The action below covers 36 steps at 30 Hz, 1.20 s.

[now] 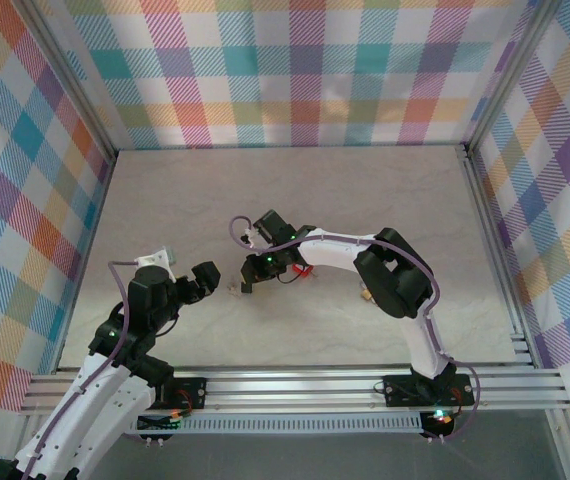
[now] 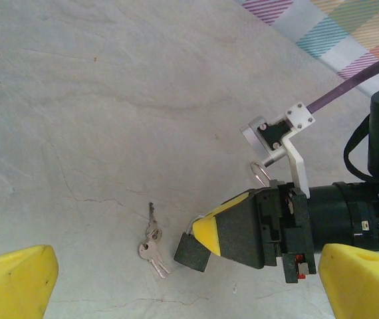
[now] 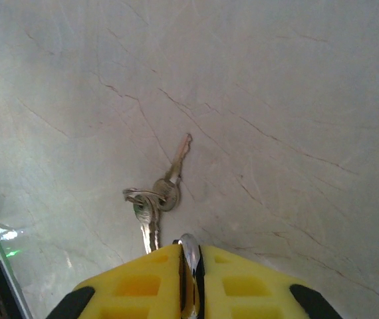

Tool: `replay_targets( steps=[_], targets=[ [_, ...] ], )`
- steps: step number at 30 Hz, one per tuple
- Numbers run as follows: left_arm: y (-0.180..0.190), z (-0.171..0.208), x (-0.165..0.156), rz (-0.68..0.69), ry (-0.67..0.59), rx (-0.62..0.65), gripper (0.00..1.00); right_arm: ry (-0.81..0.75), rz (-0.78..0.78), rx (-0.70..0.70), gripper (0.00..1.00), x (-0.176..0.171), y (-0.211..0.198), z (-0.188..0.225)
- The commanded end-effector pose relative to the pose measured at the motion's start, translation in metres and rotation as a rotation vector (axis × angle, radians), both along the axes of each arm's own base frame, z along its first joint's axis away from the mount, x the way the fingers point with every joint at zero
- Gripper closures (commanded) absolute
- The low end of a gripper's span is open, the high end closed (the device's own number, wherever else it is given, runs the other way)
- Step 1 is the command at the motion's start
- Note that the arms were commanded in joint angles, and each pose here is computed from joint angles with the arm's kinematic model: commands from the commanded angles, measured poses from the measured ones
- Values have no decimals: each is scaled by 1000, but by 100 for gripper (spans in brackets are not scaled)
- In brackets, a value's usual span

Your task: Lock with the key

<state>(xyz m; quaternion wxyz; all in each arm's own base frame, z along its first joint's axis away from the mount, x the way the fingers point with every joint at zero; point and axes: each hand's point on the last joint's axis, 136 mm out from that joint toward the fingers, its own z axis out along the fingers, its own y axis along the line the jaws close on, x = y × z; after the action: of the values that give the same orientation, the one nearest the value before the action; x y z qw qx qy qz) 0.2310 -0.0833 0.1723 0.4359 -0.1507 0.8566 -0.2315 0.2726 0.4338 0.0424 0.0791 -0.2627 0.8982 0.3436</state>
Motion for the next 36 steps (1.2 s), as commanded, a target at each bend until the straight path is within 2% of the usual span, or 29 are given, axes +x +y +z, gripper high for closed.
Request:
replay_targets(
  steps=[1, 8, 23, 27, 32, 36],
  targets=[
    [0, -1, 0, -3, -4, -4, 0, -24, 25, -27, 84, -1, 0, 2],
    [1, 0, 0, -2, -4, -3, 0, -44, 32, -37, 78, 1, -2, 5],
    [2, 4, 1, 6, -8, -1, 0, -121, 72, -60, 57, 10, -3, 25],
    [3, 7, 2, 15, -13, -5, 0, -190, 72, -61, 49, 15, -8, 48],
    [2, 13, 4, 30, -12, -32, 0, -311, 54, -50, 30, 19, -23, 90],
    [-1, 15, 7, 29, 7, -43, 0, -380, 21, -73, 17, 21, -45, 109]
  ],
)
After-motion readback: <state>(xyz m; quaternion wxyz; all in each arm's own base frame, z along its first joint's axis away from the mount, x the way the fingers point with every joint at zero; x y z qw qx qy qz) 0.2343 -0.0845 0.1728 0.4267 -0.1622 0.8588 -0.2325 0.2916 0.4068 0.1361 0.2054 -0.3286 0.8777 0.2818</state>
